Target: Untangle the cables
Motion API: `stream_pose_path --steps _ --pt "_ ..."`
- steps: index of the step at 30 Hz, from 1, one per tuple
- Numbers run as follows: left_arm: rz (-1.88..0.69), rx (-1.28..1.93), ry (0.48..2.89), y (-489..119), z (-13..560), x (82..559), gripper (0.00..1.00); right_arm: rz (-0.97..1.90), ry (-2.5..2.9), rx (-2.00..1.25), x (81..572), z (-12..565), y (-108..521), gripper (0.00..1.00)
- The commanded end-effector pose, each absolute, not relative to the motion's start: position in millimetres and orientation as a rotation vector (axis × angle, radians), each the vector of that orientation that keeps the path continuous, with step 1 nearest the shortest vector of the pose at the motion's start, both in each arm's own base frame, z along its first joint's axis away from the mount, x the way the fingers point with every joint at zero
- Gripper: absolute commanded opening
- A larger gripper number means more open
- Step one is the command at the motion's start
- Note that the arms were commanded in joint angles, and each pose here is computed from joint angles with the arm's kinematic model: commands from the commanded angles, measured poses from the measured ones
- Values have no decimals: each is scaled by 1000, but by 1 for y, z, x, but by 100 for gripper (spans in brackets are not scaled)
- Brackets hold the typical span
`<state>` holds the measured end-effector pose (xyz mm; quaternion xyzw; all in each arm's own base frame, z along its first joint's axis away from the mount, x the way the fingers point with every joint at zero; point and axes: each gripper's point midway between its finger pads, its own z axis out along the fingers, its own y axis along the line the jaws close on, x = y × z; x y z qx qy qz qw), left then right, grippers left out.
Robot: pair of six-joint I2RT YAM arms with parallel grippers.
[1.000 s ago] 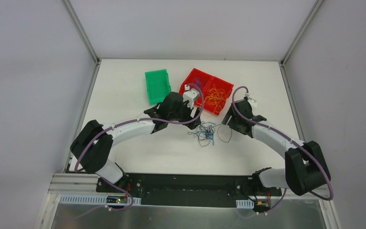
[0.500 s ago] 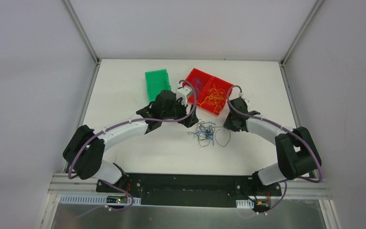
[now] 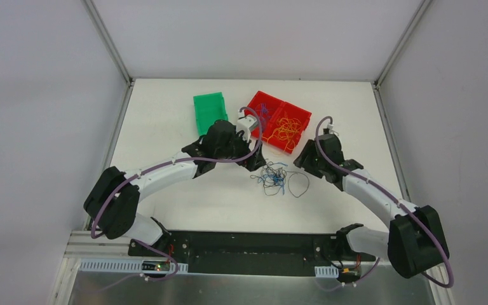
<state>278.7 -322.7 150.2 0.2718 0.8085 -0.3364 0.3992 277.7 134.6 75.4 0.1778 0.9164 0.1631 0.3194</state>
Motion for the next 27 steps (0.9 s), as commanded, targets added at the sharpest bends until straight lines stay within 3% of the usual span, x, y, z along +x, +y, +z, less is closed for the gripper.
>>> stream_pose_path --steps 1,7,16,19,23,27 --pt "-886 700 2003 -328 167 281 84 437 2408 454 274 74 133 61" --pt "-891 702 1994 -328 171 281 84 246 2479 466 272 53 114 63" --pt "-874 702 1994 -325 172 280 84 158 2574 383 261 34 121 55" --pt "-866 700 1994 -323 173 280 84 169 2590 355 260 33 127 43" --pt "-863 701 2002 -323 171 281 84 211 2591 318 259 36 134 2" --pt "-860 707 2022 -324 164 281 85 282 2535 313 260 50 138 0"
